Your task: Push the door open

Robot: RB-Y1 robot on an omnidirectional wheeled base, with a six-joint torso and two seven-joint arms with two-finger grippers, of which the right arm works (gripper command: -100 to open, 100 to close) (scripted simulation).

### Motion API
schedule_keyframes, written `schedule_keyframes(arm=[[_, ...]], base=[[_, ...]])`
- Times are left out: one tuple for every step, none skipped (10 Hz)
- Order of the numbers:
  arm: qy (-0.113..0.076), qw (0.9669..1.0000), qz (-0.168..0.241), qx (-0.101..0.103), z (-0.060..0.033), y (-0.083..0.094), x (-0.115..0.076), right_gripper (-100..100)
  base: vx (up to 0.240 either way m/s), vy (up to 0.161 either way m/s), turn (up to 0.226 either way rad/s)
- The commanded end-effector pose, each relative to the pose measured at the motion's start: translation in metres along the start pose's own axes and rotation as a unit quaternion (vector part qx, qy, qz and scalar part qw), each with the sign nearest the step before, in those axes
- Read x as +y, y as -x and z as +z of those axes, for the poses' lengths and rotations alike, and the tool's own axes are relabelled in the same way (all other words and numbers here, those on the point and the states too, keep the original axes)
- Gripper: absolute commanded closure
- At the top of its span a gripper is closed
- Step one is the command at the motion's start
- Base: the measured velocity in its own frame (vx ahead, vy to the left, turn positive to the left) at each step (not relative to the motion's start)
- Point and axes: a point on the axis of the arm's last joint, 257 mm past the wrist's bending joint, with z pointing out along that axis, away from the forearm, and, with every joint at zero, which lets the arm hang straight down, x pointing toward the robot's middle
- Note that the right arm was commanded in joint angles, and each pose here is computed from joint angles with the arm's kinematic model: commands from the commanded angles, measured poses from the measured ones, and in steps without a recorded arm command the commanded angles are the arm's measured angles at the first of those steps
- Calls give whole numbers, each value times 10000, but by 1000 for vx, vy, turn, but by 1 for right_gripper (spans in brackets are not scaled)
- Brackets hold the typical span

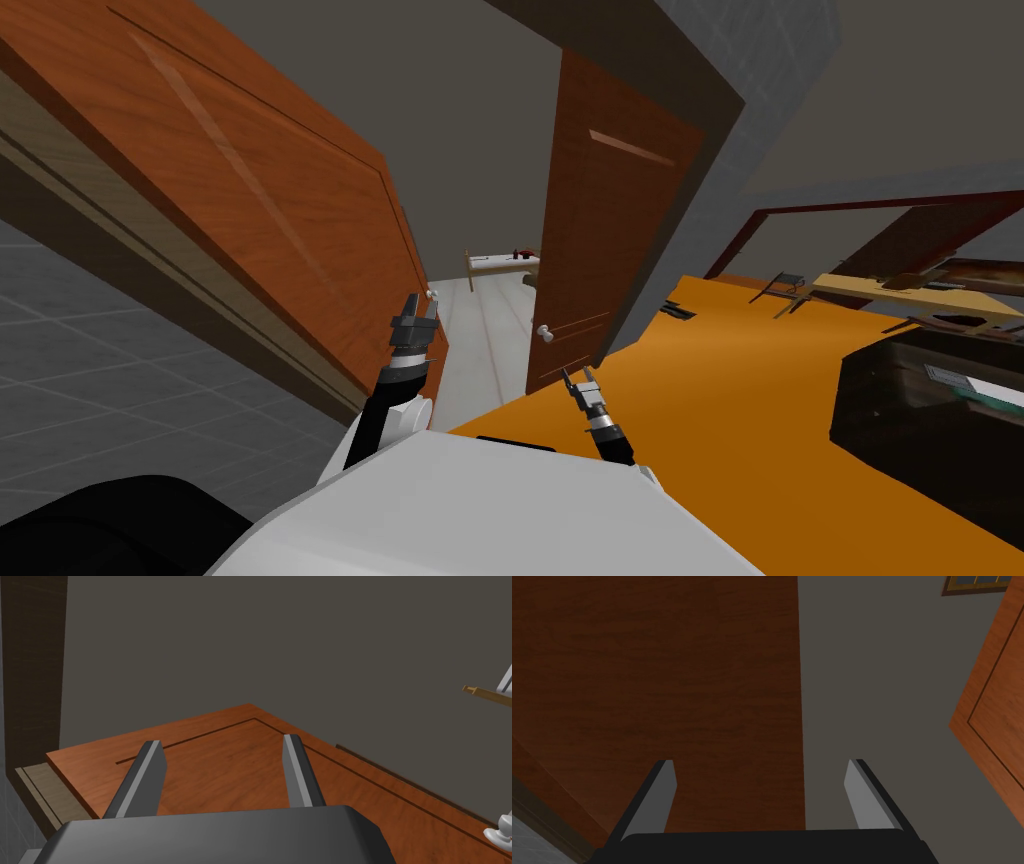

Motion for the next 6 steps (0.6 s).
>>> schedule_keyframes(arm=[[55,9999,-121,110,-26,-139,41,-100],[89,9996,-188,177,-45,-212,69,-100],[126,9993,-254,244,-65,-285,97,-100],[191,9986,-356,354,-100,-410,157,-100],[226,9981,-404,408,-118,-471,189,-100],[296,9971,-488,506,-152,-585,254,-100]], base=[[88,-74,52],[84,-90,56],[72,-80,72],[92,-89,84],[112,-89,79],[114,-88,93]])
